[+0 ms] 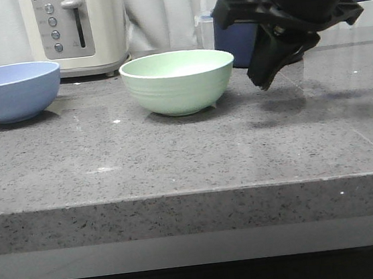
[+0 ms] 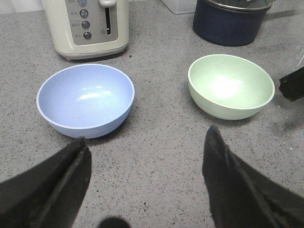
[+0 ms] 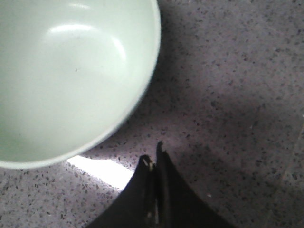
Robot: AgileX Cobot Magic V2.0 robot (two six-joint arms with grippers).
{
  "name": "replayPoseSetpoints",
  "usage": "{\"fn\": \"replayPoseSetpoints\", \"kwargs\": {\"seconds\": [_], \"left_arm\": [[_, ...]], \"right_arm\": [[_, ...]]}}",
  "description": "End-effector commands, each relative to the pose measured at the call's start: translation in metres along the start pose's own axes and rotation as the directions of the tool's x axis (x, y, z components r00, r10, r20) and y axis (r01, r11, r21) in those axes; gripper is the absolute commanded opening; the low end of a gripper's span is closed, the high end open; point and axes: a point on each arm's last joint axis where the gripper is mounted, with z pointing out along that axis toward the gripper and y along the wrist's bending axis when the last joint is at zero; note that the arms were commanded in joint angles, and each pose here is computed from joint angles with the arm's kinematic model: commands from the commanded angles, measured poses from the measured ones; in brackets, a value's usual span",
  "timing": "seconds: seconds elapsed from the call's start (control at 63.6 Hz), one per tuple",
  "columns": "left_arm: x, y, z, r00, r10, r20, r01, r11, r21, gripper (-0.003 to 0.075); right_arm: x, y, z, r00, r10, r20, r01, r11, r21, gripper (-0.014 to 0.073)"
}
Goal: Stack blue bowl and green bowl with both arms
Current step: 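Release the green bowl and raise the right gripper away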
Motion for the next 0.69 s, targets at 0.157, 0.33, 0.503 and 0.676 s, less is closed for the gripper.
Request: {"fn": "replayPoseSetpoints", "kwargs": {"seconds": [0.157, 0.33, 0.503, 0.676], "left_arm": [[-0.0158, -0.0015, -0.0040, 0.995, -0.002, 0.104, 0.001, 1.000, 0.010, 0.0491], [-0.0158, -0.0015, -0.0040, 0.995, -0.002, 0.104, 0.001, 1.000, 0.010, 0.0491], [-0.0158, -0.0015, -0.0040, 0.995, -0.002, 0.104, 0.001, 1.000, 0.010, 0.0491], [-0.0158, -0.0015, -0.0040, 0.995, -0.002, 0.104, 0.001, 1.000, 0.010, 0.0491]], "right_arm": [[-0.0163, 0.0037, -0.0159, 0.992, 0.001, 0.125, 0.002, 1.000, -0.024, -0.0060], [-0.0167, 0.0067, -0.0161, 0.990, -0.043, 0.132, 0.050, 0.997, -0.051, -0.0060], [-0.0168, 0.0076, -0.0162, 0.989, -0.066, 0.136, 0.074, 0.996, -0.057, -0.0060], [-0.0167, 0.0076, -0.0162, 0.983, -0.122, 0.138, 0.130, 0.990, -0.050, -0.0060]]}}
